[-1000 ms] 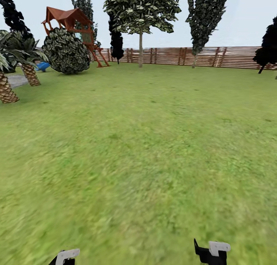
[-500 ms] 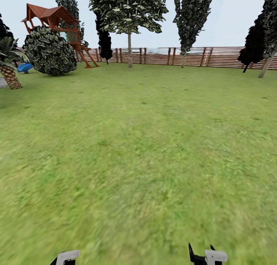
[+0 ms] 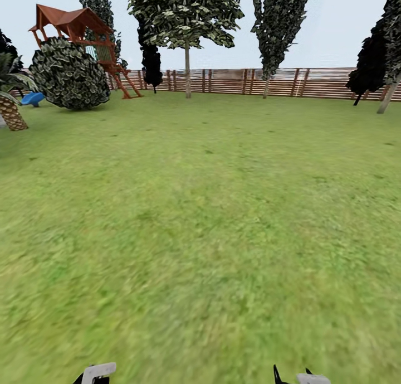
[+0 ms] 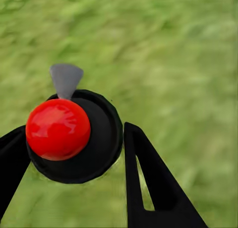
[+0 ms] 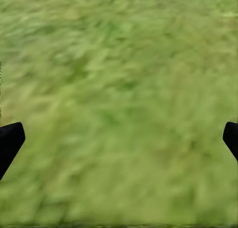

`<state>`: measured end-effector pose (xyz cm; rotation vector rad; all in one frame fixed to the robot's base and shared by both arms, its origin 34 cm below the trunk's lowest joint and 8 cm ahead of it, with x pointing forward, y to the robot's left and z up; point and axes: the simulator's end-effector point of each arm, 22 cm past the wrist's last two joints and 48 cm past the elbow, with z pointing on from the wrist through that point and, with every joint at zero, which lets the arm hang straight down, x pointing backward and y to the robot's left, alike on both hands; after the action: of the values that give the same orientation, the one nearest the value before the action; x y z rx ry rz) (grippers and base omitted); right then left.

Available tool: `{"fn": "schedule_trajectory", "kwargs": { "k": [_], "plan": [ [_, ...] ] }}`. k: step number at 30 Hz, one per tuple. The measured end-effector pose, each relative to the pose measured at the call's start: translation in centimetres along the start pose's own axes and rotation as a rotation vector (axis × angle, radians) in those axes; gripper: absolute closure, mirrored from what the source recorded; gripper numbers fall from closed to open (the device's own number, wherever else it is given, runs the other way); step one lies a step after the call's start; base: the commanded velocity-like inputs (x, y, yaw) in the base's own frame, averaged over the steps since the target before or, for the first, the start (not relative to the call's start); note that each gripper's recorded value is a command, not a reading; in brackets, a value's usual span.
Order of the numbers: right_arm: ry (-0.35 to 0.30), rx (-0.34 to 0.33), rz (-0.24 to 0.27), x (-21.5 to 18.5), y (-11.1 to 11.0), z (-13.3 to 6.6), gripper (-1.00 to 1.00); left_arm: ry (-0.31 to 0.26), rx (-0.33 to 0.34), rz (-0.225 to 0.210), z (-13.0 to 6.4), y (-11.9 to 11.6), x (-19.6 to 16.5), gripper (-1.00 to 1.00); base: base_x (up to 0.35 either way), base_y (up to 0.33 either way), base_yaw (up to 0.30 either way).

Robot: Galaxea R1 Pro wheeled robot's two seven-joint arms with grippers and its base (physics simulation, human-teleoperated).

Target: In the garden, pick up the pesticide atomizer on the floor and spray pesticide onto both trees until each tree trunk is fully covered.

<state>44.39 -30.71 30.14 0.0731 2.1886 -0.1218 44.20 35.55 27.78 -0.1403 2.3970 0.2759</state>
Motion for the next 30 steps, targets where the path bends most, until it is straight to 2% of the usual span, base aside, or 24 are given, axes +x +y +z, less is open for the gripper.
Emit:
{"fn": "schedule_trajectory", "kwargs": {
  "k": [5, 16, 30],
  "plan": [
    [0.018, -0.005, 0.005, 0.79, 0.34, -0.42, -1.0, 0.0, -0.001, -0.001, 0.01, 0.01, -0.03, 1.0, 0.338, 0.02, 0.0],
    [0.02, -0.004, 0.004, 0.91, 0.33, -0.5, -1.0, -0.001, -0.005, -0.004, 0.03, 0.22, -0.04, 1.0, 0.338, 0.076, 0.0],
    [0.021, -0.004, 0.004, 0.93, 0.33, -0.51, -1.0, 0.0, 0.004, 0.0, 0.0, -0.04, 0.01, 1.0, 0.338, 0.005, 0.0]
  ]
}}
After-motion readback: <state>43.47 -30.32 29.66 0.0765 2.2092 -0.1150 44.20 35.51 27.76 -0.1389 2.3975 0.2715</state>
